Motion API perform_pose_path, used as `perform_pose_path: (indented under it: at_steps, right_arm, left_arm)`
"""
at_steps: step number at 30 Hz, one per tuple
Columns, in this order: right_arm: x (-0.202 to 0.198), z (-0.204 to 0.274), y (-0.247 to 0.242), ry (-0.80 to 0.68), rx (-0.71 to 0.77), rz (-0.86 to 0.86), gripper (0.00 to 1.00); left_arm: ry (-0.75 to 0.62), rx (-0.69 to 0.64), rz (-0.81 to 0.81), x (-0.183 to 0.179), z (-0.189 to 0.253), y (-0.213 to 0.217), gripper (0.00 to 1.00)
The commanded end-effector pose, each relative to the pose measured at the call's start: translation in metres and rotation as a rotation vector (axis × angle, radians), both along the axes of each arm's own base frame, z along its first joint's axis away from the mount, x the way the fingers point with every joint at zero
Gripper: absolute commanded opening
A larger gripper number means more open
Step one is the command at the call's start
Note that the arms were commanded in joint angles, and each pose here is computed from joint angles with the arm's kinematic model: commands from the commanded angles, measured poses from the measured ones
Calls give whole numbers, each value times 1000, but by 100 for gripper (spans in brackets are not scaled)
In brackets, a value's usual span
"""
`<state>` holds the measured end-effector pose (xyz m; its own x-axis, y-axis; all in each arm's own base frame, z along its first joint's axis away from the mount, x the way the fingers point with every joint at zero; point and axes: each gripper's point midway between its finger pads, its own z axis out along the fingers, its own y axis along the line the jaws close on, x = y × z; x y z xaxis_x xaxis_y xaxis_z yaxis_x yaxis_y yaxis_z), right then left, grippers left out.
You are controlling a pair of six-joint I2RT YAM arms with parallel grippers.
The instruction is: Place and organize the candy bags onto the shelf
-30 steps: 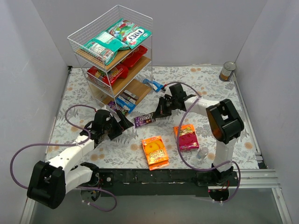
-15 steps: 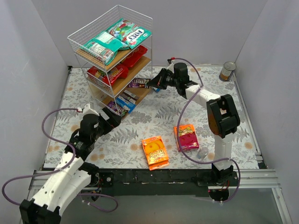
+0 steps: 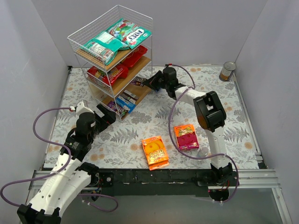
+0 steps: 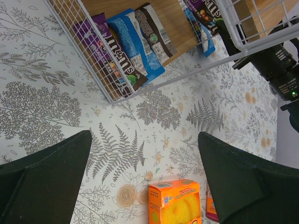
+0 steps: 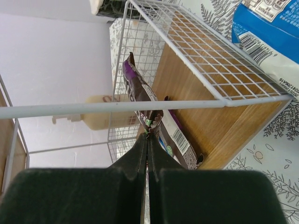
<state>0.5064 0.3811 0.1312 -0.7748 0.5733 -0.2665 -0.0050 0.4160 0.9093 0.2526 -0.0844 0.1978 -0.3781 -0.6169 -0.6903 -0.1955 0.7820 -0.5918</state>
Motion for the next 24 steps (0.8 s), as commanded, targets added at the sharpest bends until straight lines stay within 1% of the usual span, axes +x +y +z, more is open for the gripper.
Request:
perform_pose_path:
  at_steps: [1, 7, 12, 16, 24]
  right_arm:
    - [17, 7, 0, -29, 11, -89, 1]
    - [12, -30, 1, 57, -3, -93, 1]
    - [10, -47, 6, 92, -28, -77, 1]
    - [1, -61, 12, 128, -34, -69, 1]
    - [-16, -76, 23, 193, -17, -51, 1]
  left_arm:
    - [4, 15, 10, -1, 1, 3, 98]
    - [7, 21, 15, -1, 0, 5, 98]
    - [10, 22, 19, -2, 0, 5, 98]
    - [12, 25, 23, -2, -1, 6, 98]
    - [19, 27, 25, -2, -4, 7, 98]
